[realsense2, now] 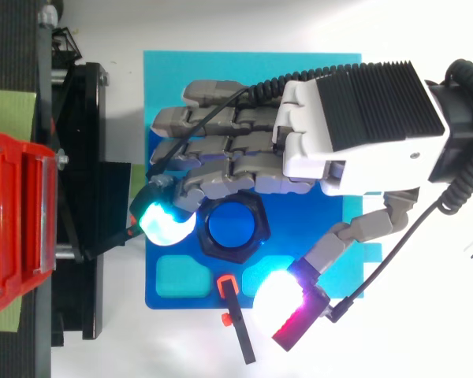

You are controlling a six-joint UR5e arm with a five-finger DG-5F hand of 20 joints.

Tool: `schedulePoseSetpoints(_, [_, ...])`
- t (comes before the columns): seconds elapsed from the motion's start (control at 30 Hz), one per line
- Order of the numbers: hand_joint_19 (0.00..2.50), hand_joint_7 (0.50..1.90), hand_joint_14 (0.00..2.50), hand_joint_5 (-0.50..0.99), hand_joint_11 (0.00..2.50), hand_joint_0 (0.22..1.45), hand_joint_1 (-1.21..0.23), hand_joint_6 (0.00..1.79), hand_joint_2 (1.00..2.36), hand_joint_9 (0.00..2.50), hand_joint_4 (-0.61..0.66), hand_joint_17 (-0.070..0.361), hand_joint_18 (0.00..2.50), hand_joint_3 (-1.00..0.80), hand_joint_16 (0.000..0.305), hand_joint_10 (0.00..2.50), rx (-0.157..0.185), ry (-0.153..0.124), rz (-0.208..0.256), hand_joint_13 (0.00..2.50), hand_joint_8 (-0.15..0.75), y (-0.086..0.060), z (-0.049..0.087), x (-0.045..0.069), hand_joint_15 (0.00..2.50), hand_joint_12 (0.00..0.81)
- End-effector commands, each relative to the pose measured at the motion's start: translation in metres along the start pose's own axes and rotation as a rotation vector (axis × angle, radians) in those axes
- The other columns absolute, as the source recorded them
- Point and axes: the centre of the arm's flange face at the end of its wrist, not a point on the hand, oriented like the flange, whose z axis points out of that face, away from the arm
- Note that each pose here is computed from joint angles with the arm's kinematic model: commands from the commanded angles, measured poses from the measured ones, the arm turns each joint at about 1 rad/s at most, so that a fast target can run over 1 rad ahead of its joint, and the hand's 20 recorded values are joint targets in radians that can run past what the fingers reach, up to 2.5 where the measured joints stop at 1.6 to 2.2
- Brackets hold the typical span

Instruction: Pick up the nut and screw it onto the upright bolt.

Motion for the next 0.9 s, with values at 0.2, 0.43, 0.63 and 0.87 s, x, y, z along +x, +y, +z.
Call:
schedulePoseSetpoints(0.2, [0.00,0.75,0.00,-0.16,0.00,0.41,-0.52,0.50,1.00,0.41,0.23,0.122,0.00,-0.50,0.054,0.00,0.002,-0.002,0.001,0.22,0.287,-0.003,-0.001,-0.003,0.00,0.399])
schedulePoseSetpoints(0.43, [0.00,1.00,0.00,-0.10,0.00,0.43,-0.50,0.50,1.00,0.51,0.29,0.110,0.00,-0.50,0.049,0.00,-0.010,0.005,0.002,0.30,0.300,-0.010,-0.004,-0.011,0.00,0.392])
schedulePoseSetpoints(0.63, [0.00,1.19,0.00,-0.02,0.00,0.44,-0.49,0.50,1.00,0.69,0.27,0.098,0.12,-0.50,0.044,0.00,-0.011,0.009,-0.002,0.42,0.305,-0.018,-0.008,-0.026,0.00,0.368])
schedulePoseSetpoints(0.87, [0.00,1.26,0.00,0.03,0.00,0.47,-0.49,0.50,1.00,0.96,0.20,0.085,0.26,-0.50,0.038,0.00,-0.003,0.016,-0.016,0.58,0.286,-0.027,-0.013,-0.040,0.00,0.337])
